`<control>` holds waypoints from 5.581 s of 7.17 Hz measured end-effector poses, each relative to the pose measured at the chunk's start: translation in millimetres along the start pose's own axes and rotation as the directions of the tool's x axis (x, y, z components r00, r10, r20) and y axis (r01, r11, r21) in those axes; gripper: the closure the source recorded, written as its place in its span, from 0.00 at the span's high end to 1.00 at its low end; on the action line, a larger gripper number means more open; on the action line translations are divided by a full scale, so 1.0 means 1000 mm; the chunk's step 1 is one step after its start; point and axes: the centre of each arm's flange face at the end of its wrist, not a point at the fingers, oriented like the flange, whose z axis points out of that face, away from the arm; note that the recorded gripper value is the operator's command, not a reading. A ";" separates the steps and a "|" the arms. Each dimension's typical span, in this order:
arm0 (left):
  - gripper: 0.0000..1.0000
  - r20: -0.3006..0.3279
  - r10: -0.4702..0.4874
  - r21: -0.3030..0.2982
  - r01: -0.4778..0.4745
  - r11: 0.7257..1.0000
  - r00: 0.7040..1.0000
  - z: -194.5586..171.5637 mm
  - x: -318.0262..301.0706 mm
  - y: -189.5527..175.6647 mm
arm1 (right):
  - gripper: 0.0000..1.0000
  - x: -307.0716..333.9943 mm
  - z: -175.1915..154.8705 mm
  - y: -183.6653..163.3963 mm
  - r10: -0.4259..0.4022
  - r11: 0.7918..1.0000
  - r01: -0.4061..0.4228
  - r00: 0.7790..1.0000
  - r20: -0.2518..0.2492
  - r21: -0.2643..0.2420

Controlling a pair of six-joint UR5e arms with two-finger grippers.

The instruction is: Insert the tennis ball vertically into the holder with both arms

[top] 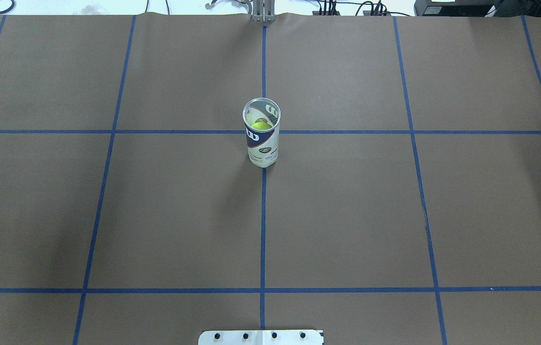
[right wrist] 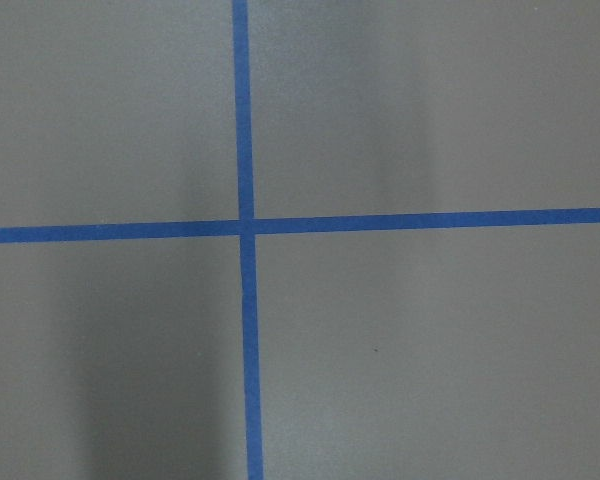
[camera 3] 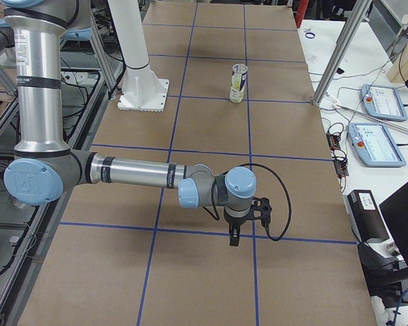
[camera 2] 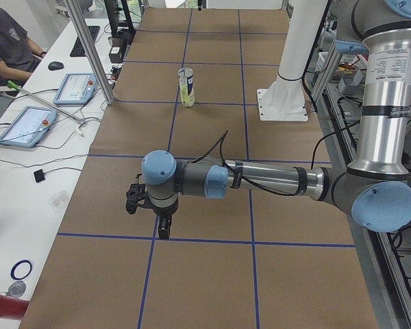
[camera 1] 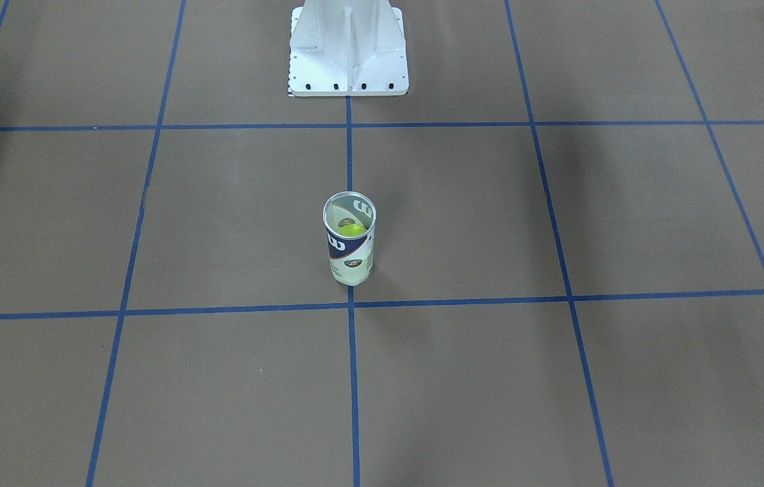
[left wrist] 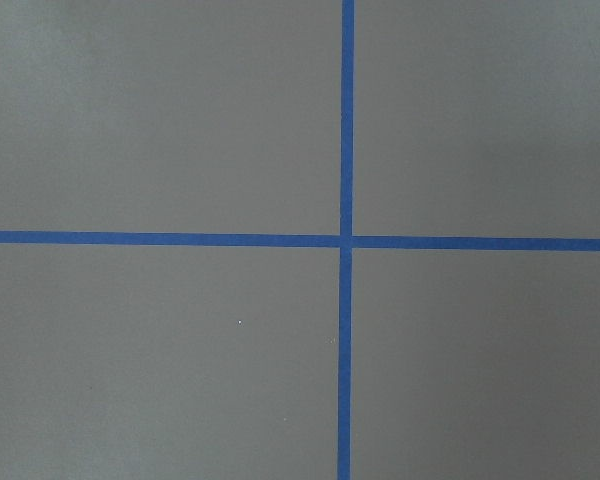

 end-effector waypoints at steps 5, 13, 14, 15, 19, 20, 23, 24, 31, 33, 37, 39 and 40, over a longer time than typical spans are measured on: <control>1.00 0.000 0.000 0.000 0.000 1.000 1.000 0.000 0.000 0.000 | 0.99 -0.023 0.005 -0.014 0.004 0.997 -0.003 1.000 0.012 -0.078; 1.00 -0.001 0.005 0.007 -0.005 1.000 1.000 0.006 -0.006 0.001 | 0.99 -0.024 0.002 -0.018 -0.049 0.993 0.050 0.999 0.011 -0.109; 1.00 0.000 -0.005 -0.003 0.005 1.000 1.000 0.012 -0.012 0.002 | 0.99 -0.024 0.002 -0.017 -0.047 0.993 0.048 0.999 0.010 -0.110; 1.00 0.000 -0.011 -0.007 0.011 1.000 1.000 0.017 -0.016 0.002 | 0.99 -0.023 0.003 -0.016 -0.046 0.993 0.047 0.999 0.010 -0.111; 1.00 -0.001 -0.017 -0.005 0.017 1.000 1.000 0.019 -0.019 0.002 | 0.99 -0.023 0.003 -0.016 -0.048 0.993 0.049 0.999 0.010 -0.109; 1.00 -0.001 -0.016 -0.004 0.016 1.000 1.000 0.018 -0.018 0.002 | 0.99 -0.023 0.003 -0.017 -0.049 0.993 0.050 0.999 0.011 -0.109; 1.00 -0.002 -0.015 -0.003 0.015 1.000 1.000 0.017 -0.017 0.003 | 0.99 -0.023 0.005 -0.017 -0.047 0.993 0.049 0.999 0.017 -0.111; 1.00 -0.003 -0.015 -0.003 0.015 1.000 1.000 0.018 -0.017 0.003 | 0.99 -0.023 0.005 -0.017 -0.047 0.993 0.048 0.999 0.018 -0.111; 1.00 -0.003 -0.017 -0.004 0.017 1.000 1.000 0.018 -0.018 0.003 | 0.99 -0.026 0.003 -0.019 -0.050 0.993 0.052 0.998 0.023 -0.106; 1.00 -0.004 -0.016 -0.004 0.016 1.000 1.000 0.018 -0.017 0.003 | 0.99 -0.026 0.003 -0.019 -0.050 0.993 0.052 0.998 0.023 -0.106; 1.00 -0.004 -0.017 -0.005 0.017 1.000 1.000 0.018 -0.018 0.004 | 0.99 -0.026 0.003 -0.019 -0.050 0.993 0.052 0.999 0.022 -0.106; 1.00 -0.002 -0.015 -0.005 0.015 1.000 1.000 0.019 -0.019 0.004 | 0.99 -0.026 0.003 -0.019 -0.050 0.993 0.052 0.998 0.022 -0.105; 1.00 -0.001 -0.013 -0.007 0.013 1.000 1.000 0.020 -0.019 0.004 | 0.99 -0.026 0.003 -0.019 -0.050 0.993 0.052 0.999 0.021 -0.105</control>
